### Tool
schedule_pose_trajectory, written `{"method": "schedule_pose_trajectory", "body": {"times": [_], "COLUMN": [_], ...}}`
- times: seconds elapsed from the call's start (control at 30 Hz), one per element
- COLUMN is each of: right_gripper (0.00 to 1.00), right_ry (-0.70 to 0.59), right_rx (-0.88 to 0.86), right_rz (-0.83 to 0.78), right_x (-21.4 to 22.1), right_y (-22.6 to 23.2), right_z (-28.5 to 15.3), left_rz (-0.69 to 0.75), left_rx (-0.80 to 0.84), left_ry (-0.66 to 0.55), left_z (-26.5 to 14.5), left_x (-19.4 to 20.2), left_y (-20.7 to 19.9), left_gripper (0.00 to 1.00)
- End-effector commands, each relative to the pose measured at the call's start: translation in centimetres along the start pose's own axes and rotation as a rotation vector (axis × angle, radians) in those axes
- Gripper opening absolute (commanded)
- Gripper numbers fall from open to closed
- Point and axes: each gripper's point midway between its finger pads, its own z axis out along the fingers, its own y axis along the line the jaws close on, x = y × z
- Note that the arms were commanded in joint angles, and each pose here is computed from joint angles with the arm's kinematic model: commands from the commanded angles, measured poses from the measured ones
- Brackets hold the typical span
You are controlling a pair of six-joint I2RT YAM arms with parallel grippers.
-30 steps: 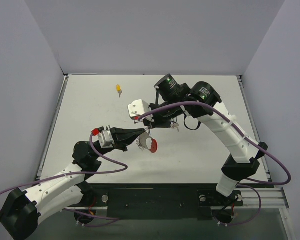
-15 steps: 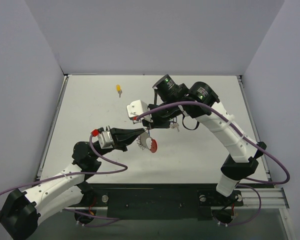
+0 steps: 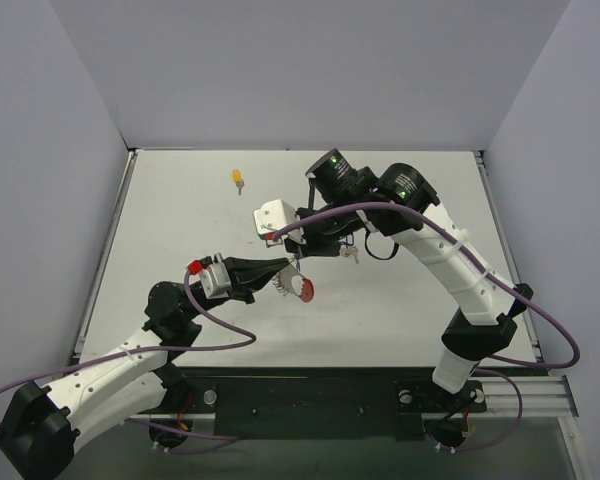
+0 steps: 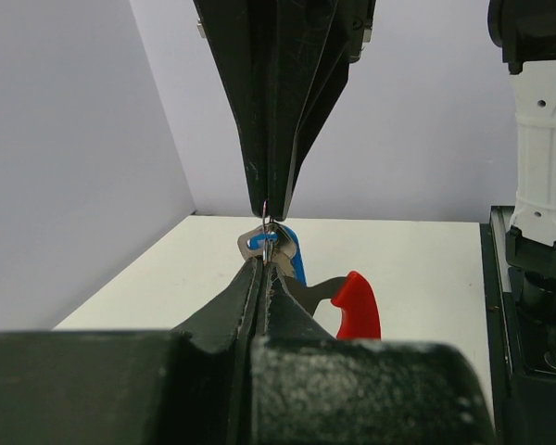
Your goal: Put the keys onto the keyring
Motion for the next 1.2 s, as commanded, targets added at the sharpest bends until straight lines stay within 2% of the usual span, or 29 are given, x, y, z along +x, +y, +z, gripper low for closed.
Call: {"method": "schedule_pose_trajectory", "body": {"times": [0.0,1.17], "right_gripper": [0.00,0.00], "right_ry": [-0.031,-0.008], "right_rx": [-0.011,-0.047], "right_rz": [0.007,0.006], "right_x": [-0.6,0.0], "right_y": [0.5,0.9], "right_z": [-0.8,0.2], "left_rz": [0.049,0.042], "left_rx": [-0.005,0.028], "left_ry": [-0.067,-0.099], "left_z": [0.4,0.5], "left_x": [-2.5,-3.2], "left_y": [0.2,-0.5], "left_gripper": [0.00,0.00]}}
